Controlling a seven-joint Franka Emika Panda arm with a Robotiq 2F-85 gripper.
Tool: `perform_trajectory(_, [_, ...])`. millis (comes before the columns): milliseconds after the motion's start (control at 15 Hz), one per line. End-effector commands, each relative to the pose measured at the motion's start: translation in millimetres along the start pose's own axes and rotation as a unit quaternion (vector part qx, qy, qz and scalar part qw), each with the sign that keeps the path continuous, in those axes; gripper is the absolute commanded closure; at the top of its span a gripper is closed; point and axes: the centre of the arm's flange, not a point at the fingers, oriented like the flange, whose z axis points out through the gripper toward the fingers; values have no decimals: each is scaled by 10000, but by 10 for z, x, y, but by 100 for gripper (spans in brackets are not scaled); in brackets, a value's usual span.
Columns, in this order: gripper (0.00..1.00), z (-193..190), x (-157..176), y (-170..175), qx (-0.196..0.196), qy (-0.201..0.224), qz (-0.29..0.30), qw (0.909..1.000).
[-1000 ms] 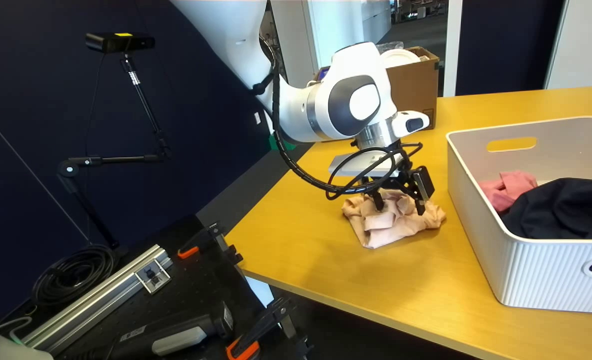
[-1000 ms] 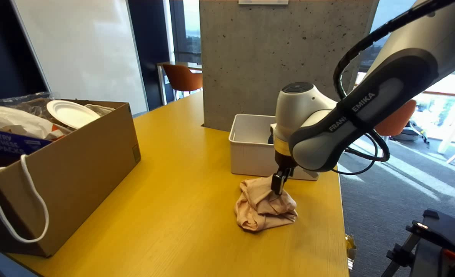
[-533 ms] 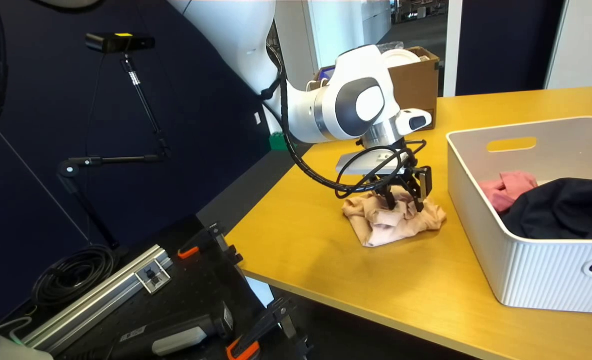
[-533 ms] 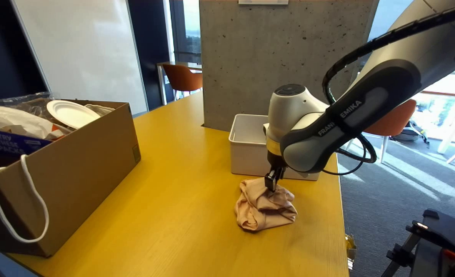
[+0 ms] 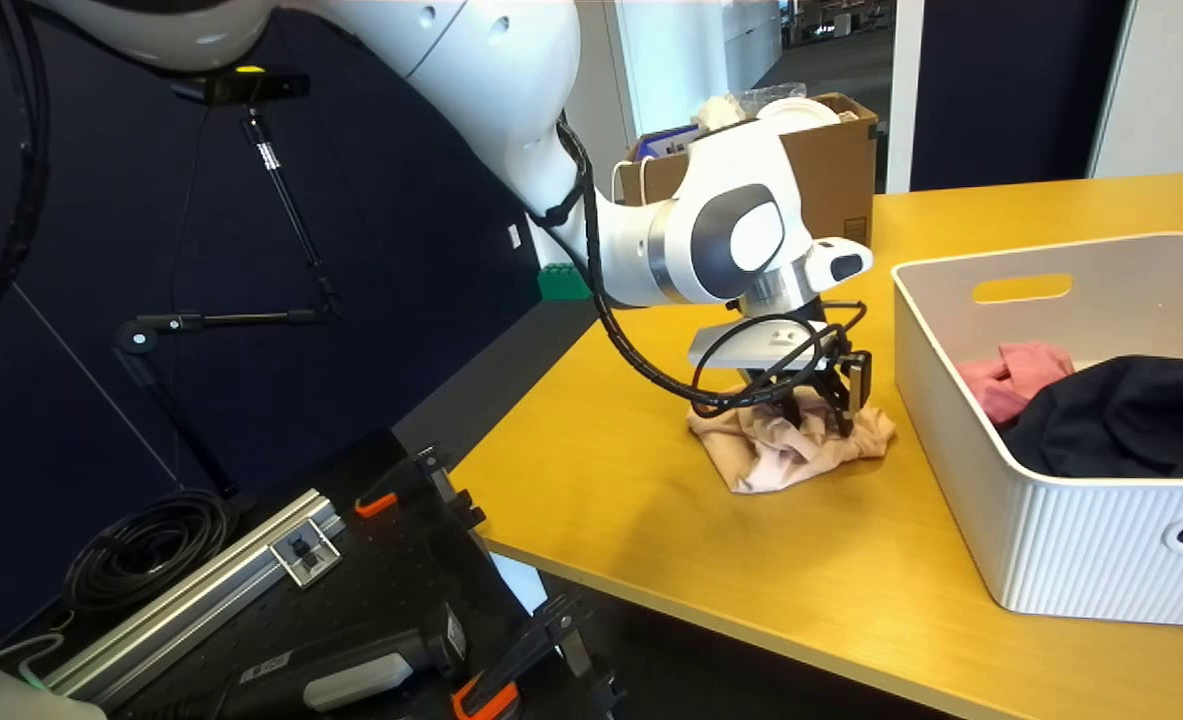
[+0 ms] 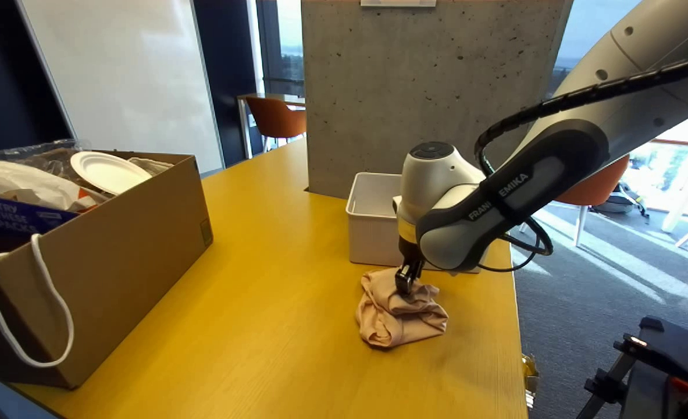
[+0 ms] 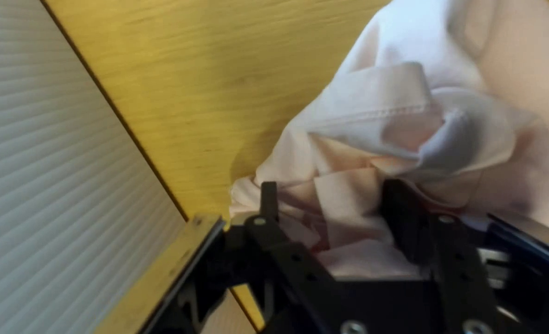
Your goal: Unfold the peach t-shirt and lay it out on the table.
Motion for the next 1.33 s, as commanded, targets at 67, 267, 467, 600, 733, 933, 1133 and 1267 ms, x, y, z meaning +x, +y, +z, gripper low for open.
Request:
perform_trajectory(67, [52, 50, 183, 8, 31, 78, -125, 9999])
perform_trajectory(267, [56, -1, 209, -7, 35, 142, -150, 9998])
perform_trajectory(467, [81, -24, 232, -4, 39, 167, -132, 9998])
perform_trajectory(600, [96, -108, 224, -34, 38, 197, -138, 9997])
perform_trajectory(733, [100, -261, 205, -75, -23, 215, -113, 9997])
perform_trajectory(933, [98, -608, 180, -47, -141, 249, -33, 9996])
perform_trajectory(1133, [98, -1053, 161, 35, -227, 283, 154, 9992])
perform_trajectory(1267, [98, -1301, 192, 68, -261, 314, 258, 9988])
